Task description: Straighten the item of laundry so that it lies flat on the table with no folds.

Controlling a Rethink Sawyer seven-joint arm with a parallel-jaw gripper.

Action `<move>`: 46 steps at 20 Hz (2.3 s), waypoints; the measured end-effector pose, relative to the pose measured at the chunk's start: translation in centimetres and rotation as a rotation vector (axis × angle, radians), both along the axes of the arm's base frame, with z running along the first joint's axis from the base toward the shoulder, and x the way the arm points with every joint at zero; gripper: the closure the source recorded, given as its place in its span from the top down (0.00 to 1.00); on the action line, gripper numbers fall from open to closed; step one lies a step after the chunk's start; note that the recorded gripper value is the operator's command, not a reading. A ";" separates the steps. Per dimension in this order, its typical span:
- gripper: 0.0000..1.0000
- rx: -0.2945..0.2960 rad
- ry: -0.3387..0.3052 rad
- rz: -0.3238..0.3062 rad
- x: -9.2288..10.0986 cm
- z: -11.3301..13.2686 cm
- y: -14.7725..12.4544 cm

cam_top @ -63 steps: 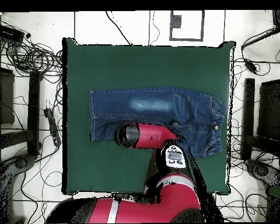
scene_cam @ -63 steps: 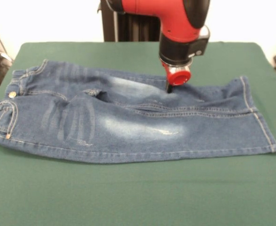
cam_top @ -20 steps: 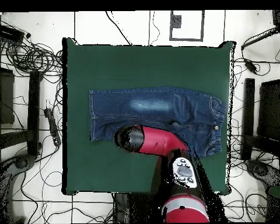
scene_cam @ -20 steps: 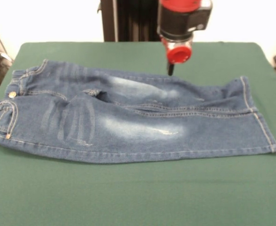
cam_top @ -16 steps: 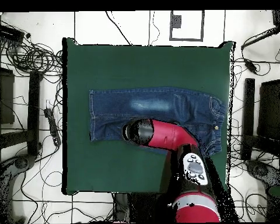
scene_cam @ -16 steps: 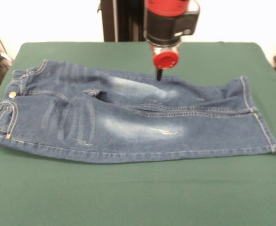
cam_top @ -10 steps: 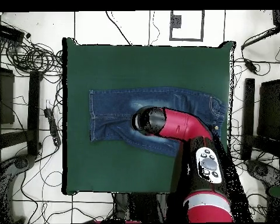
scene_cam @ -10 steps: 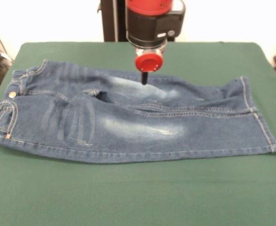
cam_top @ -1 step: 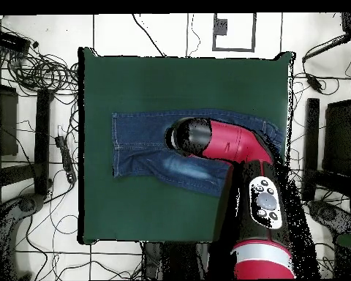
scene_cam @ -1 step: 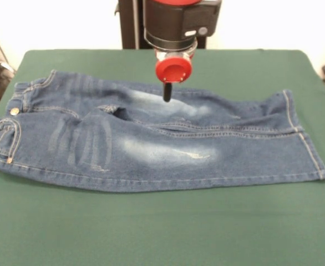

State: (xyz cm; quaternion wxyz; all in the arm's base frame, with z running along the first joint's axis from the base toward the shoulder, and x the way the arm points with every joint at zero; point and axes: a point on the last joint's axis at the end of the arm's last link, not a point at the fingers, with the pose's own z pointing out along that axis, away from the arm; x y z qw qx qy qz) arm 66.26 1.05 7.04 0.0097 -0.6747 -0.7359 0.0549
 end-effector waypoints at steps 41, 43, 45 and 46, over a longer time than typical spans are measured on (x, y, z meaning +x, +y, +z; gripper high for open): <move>0.00 0.048 -0.004 0.072 -0.4 -0.4 9.9; 0.00 0.052 0.001 0.075 -0.9 -0.7 10.6; 0.00 0.056 0.005 0.079 -1.4 -0.9 11.5; 0.00 0.062 0.008 0.081 -1.8 -1.0 12.3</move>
